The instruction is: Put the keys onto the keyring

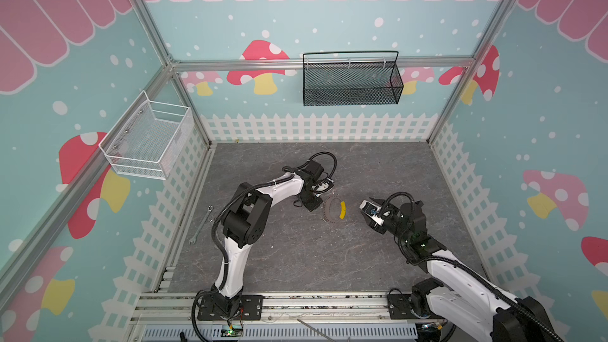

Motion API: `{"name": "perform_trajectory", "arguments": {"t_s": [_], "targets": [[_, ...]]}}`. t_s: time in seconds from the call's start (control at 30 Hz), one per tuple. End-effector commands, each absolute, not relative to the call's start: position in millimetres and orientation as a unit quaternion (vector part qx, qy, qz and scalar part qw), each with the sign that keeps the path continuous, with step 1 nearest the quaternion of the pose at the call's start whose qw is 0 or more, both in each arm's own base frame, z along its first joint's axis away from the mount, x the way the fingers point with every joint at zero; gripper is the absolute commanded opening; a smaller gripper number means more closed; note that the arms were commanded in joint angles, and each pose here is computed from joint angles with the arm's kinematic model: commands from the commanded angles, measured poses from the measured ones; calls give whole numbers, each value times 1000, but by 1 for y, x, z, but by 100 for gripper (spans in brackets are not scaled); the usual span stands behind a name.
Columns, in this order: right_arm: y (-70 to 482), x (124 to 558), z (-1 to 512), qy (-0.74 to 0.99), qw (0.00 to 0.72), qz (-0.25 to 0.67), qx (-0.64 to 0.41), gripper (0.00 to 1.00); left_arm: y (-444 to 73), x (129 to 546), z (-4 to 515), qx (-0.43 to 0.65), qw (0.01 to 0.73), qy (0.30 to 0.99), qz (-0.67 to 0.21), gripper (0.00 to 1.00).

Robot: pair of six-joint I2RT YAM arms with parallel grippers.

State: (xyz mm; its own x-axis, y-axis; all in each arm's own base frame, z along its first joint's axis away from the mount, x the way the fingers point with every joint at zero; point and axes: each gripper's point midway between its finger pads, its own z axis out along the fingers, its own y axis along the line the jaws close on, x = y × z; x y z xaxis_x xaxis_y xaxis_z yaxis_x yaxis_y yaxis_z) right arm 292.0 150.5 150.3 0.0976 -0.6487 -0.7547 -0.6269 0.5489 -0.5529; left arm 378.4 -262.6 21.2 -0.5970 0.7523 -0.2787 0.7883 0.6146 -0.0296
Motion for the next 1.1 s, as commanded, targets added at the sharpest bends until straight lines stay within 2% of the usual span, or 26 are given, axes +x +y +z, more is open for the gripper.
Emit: {"name": "perform_trajectory", "arguments": {"t_s": [0.0, 0.03, 0.07, 0.1, 0.17, 0.3, 0.33, 0.37, 0.47, 0.57, 0.63, 0.8, 0.9, 1.07], "targets": [[147, 301, 160, 673, 583, -21, -455, 61, -240, 374, 19, 428, 101, 897, -39, 29], [145, 303, 160, 678, 583, -24, -448, 62, -238, 373, 21, 423, 101, 900, -39, 39], [143, 307, 160, 684, 583, -25, -437, 63, -236, 372, 23, 418, 104, 902, -39, 54], [142, 310, 161, 690, 584, -27, -426, 64, -235, 373, 26, 413, 109, 903, -38, 63], [135, 319, 164, 705, 592, -29, -391, 66, -230, 379, 40, 391, 139, 909, -35, 98], [101, 343, 165, 741, 608, -35, -284, 78, -209, 398, 84, 307, 254, 916, -36, 99], [89, 348, 161, 751, 608, -41, -252, 83, -197, 403, 97, 275, 297, 914, -25, 99], [75, 354, 157, 759, 609, -56, -223, 98, -181, 408, 111, 237, 344, 908, -10, 99], [40, 358, 152, 753, 634, -86, -152, 98, -123, 404, 141, 114, 463, 878, 40, 99], [13, 359, 144, 748, 651, -91, -94, 98, -57, 386, 167, -3, 545, 834, 89, 99], [9, 363, 147, 740, 657, -104, -97, 98, -23, 370, 176, -57, 587, 799, 118, 99], [15, 364, 139, 722, 680, -56, -114, 98, 27, 354, 160, -130, 614, 764, 152, 100], [21, 352, 141, 705, 695, -52, -130, 98, 24, 368, 149, -121, 621, 764, 129, 100], [15, 362, 137, 718, 684, -59, -116, 98, 16, 384, 132, -92, 641, 756, 97, 100]]}}
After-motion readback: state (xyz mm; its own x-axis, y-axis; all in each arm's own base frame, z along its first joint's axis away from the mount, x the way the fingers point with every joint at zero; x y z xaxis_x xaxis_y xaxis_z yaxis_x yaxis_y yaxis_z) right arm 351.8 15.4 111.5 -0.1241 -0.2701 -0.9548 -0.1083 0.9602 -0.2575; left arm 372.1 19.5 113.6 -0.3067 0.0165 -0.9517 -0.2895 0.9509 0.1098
